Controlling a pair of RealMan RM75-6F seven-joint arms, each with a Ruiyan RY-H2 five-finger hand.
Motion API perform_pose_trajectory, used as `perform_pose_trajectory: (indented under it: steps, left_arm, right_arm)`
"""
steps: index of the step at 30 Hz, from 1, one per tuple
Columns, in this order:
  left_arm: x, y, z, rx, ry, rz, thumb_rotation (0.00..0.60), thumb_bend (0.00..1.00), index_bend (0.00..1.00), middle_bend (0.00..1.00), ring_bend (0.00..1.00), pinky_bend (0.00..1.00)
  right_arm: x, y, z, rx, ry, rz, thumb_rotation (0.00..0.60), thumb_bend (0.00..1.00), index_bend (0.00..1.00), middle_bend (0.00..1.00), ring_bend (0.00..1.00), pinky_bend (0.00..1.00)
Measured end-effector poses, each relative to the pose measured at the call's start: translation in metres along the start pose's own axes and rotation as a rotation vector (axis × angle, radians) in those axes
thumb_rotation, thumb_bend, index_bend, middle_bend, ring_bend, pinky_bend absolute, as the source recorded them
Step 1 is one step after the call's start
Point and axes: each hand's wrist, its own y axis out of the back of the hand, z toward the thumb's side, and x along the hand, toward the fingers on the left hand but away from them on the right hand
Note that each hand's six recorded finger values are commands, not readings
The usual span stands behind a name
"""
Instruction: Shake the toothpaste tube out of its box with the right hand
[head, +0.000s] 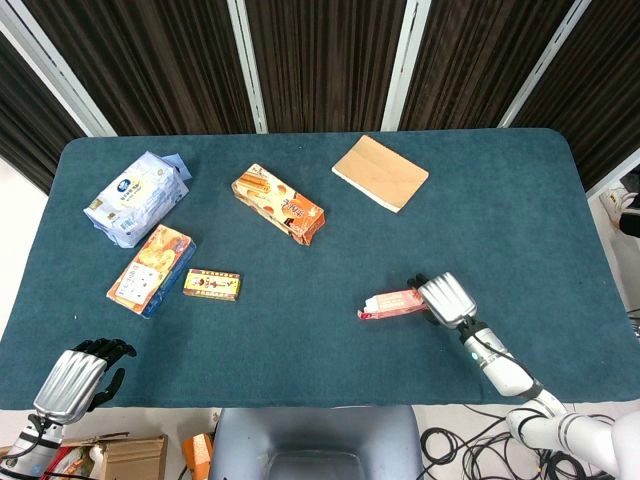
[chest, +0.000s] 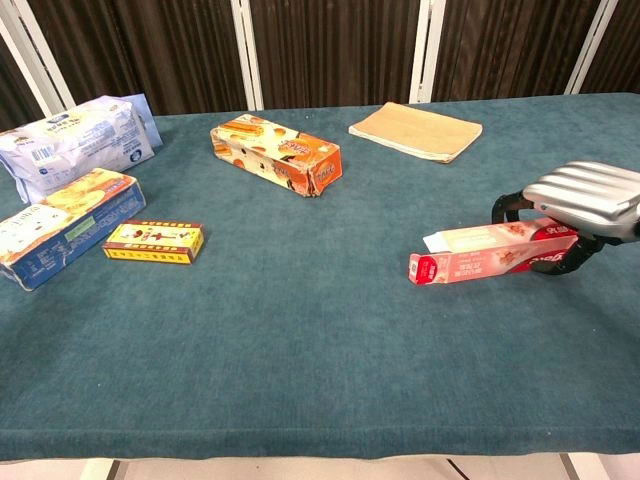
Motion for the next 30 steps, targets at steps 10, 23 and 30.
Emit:
perform_pose_trajectory:
  steps: [10,23,30]
  left_arm:
    - [0.000,0.000,0.000,-0.001,-0.001,0.000,0.600,0.52,0.42,0.42,0.39,0.48]
    - [0.000,0.000,0.000,-0.002,-0.001,-0.001,0.600,0.52,0.42,0.42,0.39,0.48]
    - [-0.001,0.000,-0.001,0.000,0.003,-0.002,0.600,0.52,0.42,0.42,0.39,0.48]
  right_arm:
    - [0.001,0.000,-0.001,0.003,0.000,0.001,0.600,0.19,0.37,0.38,0.83,0.76]
    - [0.003,-0.007,-0.008,0.086,-0.016,0.010,0.600,0.24,0.67,0.54,0.83,0.76]
    - [0.006,0.006,-0.015,0.087,-0.028,-0.027,0.600,0.25,0.67,0.54,0.83,0.76]
